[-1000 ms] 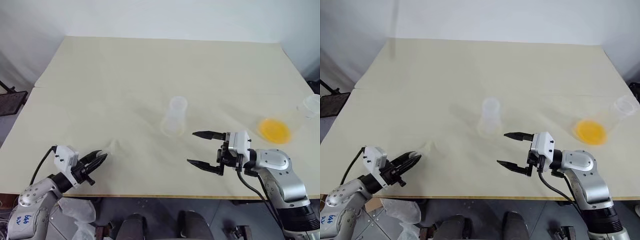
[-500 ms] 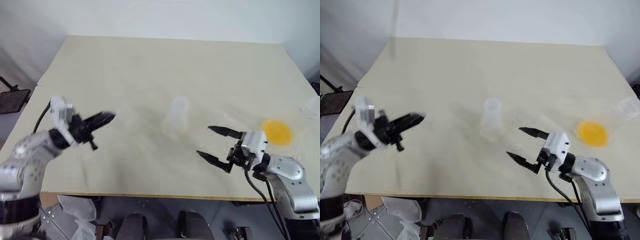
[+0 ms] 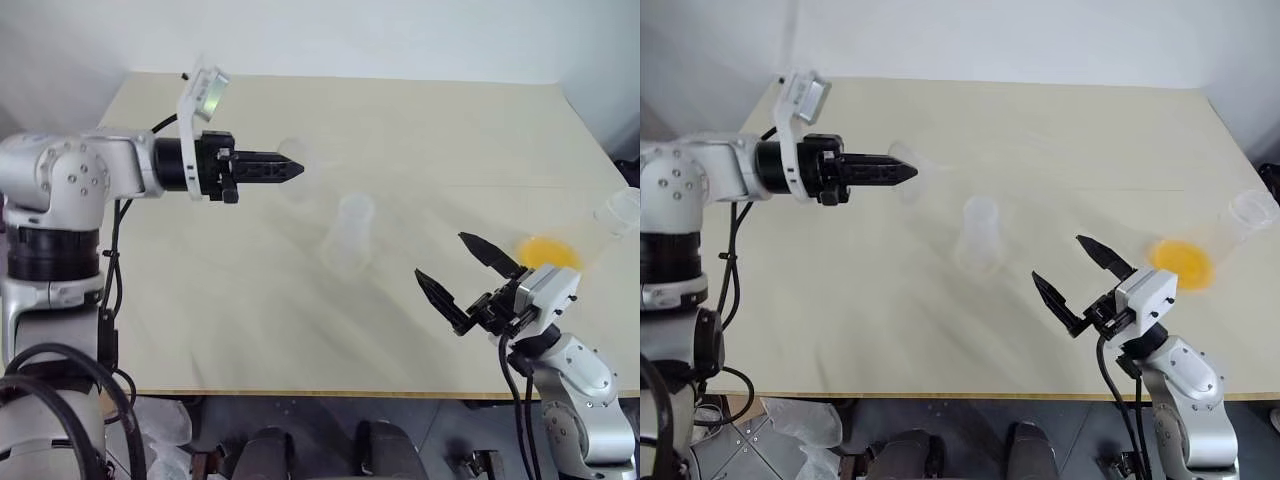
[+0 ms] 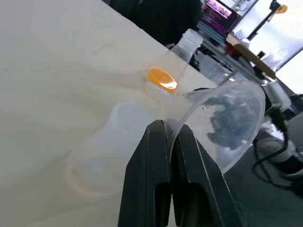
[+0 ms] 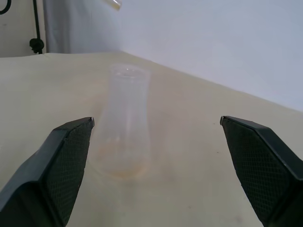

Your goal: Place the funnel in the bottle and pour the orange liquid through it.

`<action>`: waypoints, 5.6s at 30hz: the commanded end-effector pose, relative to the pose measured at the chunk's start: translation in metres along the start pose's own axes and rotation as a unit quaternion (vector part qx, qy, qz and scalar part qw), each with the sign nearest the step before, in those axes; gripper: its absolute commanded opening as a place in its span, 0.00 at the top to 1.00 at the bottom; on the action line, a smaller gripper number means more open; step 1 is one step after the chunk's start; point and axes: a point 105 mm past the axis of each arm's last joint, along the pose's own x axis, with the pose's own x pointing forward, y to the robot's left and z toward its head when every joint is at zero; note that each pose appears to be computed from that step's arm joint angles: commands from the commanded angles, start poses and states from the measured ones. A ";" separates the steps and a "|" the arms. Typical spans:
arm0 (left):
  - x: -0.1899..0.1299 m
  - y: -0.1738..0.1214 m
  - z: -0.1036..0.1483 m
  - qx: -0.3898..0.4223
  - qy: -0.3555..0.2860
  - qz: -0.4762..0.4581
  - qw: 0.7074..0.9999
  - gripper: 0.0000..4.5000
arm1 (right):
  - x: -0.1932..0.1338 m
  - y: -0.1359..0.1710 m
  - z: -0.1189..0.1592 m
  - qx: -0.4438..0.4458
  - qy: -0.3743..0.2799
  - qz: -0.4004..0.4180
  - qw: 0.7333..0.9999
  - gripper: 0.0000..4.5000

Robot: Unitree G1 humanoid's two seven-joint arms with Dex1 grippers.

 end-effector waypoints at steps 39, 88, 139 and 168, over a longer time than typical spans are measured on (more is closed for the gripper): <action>0.062 0.016 0.000 -0.003 0.106 0.031 0.994 0.64 | 0.006 0.012 0.011 -0.021 -0.040 -0.027 0.999 0.00; -0.027 0.027 -0.100 0.330 -0.177 0.016 0.927 0.00 | -0.143 -0.103 0.008 -0.052 0.107 -0.365 0.923 0.00; -0.023 0.017 -0.101 0.315 -0.189 0.018 0.930 0.00 | -0.051 -0.216 0.001 0.046 0.074 -0.351 0.932 0.45; -0.019 0.018 -0.105 0.310 -0.211 0.050 0.926 0.00 | 0.126 -0.066 0.058 -0.287 0.042 -0.047 0.956 0.45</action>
